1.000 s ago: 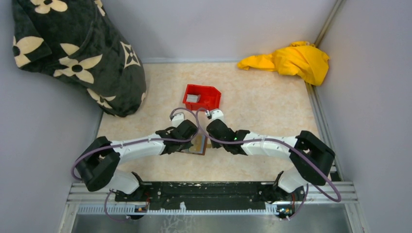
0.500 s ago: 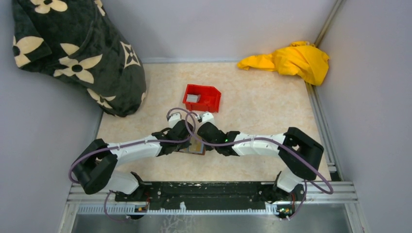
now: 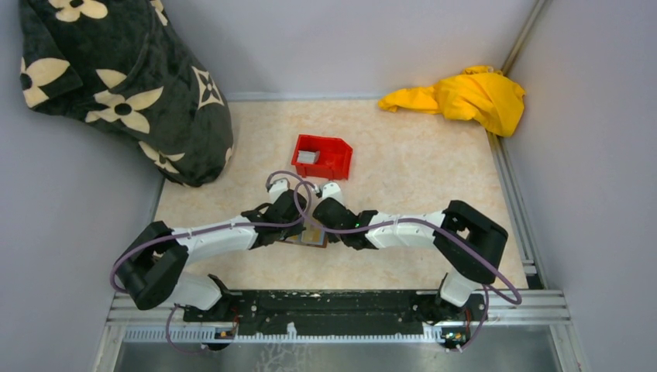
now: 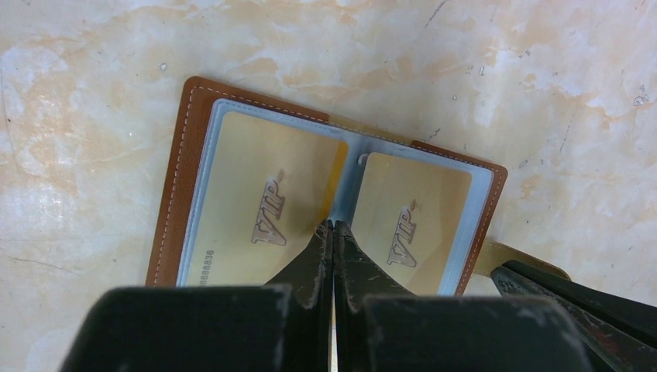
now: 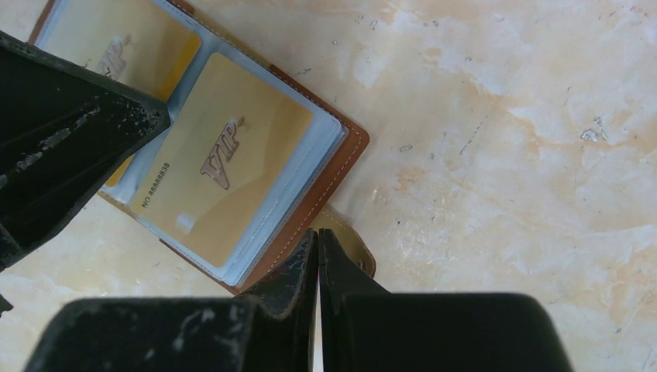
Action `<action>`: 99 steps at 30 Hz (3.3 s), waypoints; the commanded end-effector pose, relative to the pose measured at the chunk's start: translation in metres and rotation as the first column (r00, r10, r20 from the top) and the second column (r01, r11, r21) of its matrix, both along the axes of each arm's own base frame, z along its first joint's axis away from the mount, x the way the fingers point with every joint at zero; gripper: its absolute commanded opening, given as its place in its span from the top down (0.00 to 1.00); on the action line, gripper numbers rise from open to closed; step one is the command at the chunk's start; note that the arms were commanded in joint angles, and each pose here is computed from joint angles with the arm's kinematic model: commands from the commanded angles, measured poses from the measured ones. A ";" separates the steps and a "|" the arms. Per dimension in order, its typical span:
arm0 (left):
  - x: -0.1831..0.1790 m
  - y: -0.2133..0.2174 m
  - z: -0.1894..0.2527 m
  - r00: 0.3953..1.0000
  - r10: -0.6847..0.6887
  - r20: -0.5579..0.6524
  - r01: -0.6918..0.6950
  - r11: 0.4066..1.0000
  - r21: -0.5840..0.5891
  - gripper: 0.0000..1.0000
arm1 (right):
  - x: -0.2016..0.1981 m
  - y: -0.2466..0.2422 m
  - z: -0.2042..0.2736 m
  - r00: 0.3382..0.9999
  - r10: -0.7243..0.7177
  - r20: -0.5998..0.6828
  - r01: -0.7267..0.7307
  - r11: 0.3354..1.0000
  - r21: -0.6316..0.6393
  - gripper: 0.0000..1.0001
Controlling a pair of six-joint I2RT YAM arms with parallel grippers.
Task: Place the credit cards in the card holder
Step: Insert the credit card into the card holder.
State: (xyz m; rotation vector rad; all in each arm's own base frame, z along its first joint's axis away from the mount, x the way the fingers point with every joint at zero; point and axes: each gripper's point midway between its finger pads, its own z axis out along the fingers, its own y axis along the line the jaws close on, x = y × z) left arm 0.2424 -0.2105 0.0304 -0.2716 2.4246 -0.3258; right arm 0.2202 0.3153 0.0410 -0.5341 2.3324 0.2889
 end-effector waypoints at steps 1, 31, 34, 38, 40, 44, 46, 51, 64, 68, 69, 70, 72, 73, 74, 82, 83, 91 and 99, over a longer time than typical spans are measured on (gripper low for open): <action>-0.001 0.000 -0.006 1.000 -0.013 -0.008 0.013 1.000 0.004 1.00 | 0.006 0.013 0.009 0.999 -0.018 0.028 0.017 0.999 0.038 0.99; -0.002 -0.017 -0.010 0.997 -0.068 -0.032 0.067 0.997 -0.045 1.00 | 0.007 0.020 -0.009 1.000 -0.001 -0.018 0.002 0.999 0.037 1.00; -0.002 -0.021 -0.008 0.997 -0.077 -0.031 0.075 0.995 -0.062 1.00 | 0.006 0.021 -0.009 1.000 0.003 -0.020 -0.002 0.999 0.038 1.00; -0.003 -0.026 -0.010 0.995 -0.096 -0.037 0.093 0.992 -0.085 1.00 | 0.007 0.023 -0.009 1.000 0.005 -0.018 -0.004 0.999 0.041 1.00; -0.005 -0.029 -0.012 0.993 -0.106 -0.044 0.101 0.990 -0.094 1.00 | 0.007 0.023 -0.009 1.000 0.007 -0.018 -0.006 0.999 0.042 1.00; -0.005 -0.033 -0.013 0.992 -0.118 -0.049 0.112 0.988 -0.110 1.00 | 0.008 0.025 -0.009 1.000 0.009 -0.015 -0.009 0.999 0.048 1.00; -0.005 -0.035 -0.012 0.991 -0.123 -0.047 0.117 0.986 -0.116 1.00 | 0.008 0.026 -0.009 1.000 0.014 -0.015 -0.013 0.999 0.051 1.00; -0.004 -0.036 -0.009 0.991 -0.126 -0.045 0.120 0.986 -0.117 1.00 | 0.012 0.026 -0.009 1.000 0.012 -0.013 -0.012 0.999 0.046 1.00; 0.006 -0.026 0.015 0.998 -0.063 -0.002 0.062 0.995 -0.080 0.92 | 0.029 0.012 0.008 0.999 -0.018 0.028 0.017 0.999 0.041 0.99; 0.020 -0.018 0.043 0.996 -0.007 0.090 0.015 0.997 -0.081 0.78 | 0.033 0.009 0.029 0.997 -0.024 0.069 0.020 0.998 0.054 0.95; 0.023 -0.017 0.049 0.994 0.005 0.112 0.005 0.996 -0.084 0.74 | 0.034 0.009 0.035 0.997 -0.025 0.079 0.020 0.998 0.062 0.94; 0.026 -0.016 0.055 0.991 0.015 0.131 -0.003 0.996 -0.088 0.71 | 0.034 0.009 0.038 0.996 -0.023 0.084 0.018 0.998 0.065 0.93; 0.031 -0.014 0.067 0.986 0.035 0.165 -0.020 0.995 -0.095 0.67 | 0.035 0.010 0.046 0.995 -0.022 0.098 0.015 0.997 0.075 0.90; 0.034 -0.014 0.072 0.983 0.046 0.179 -0.028 0.995 -0.099 0.65 | 0.036 0.010 0.050 0.994 -0.019 0.107 0.011 0.997 0.079 0.88; 0.036 -0.013 0.076 0.979 0.056 0.194 -0.036 0.994 -0.102 0.63 | 0.037 0.009 0.055 0.993 -0.021 0.119 0.011 0.996 0.086 0.86; 0.062 0.003 0.093 0.950 0.191 0.246 -0.153 0.974 -0.165 0.49 | 0.071 -0.009 0.098 0.968 -0.051 0.245 0.024 0.993 0.112 0.61; 0.065 0.004 0.092 0.948 0.205 0.243 -0.162 0.969 -0.184 0.47 | 0.078 -0.012 0.103 0.962 -0.054 0.268 0.023 0.993 0.116 0.58; 0.094 0.009 0.082 0.942 0.271 0.201 -0.203 0.931 -0.302 0.38 | 0.121 -0.020 0.123 0.930 -0.002 0.369 -0.048 0.991 0.127 0.52; 0.113 0.008 0.071 0.945 0.291 0.149 -0.219 0.903 -0.371 0.37 | 0.151 -0.002 0.110 0.894 0.169 0.414 -0.202 0.979 0.038 0.50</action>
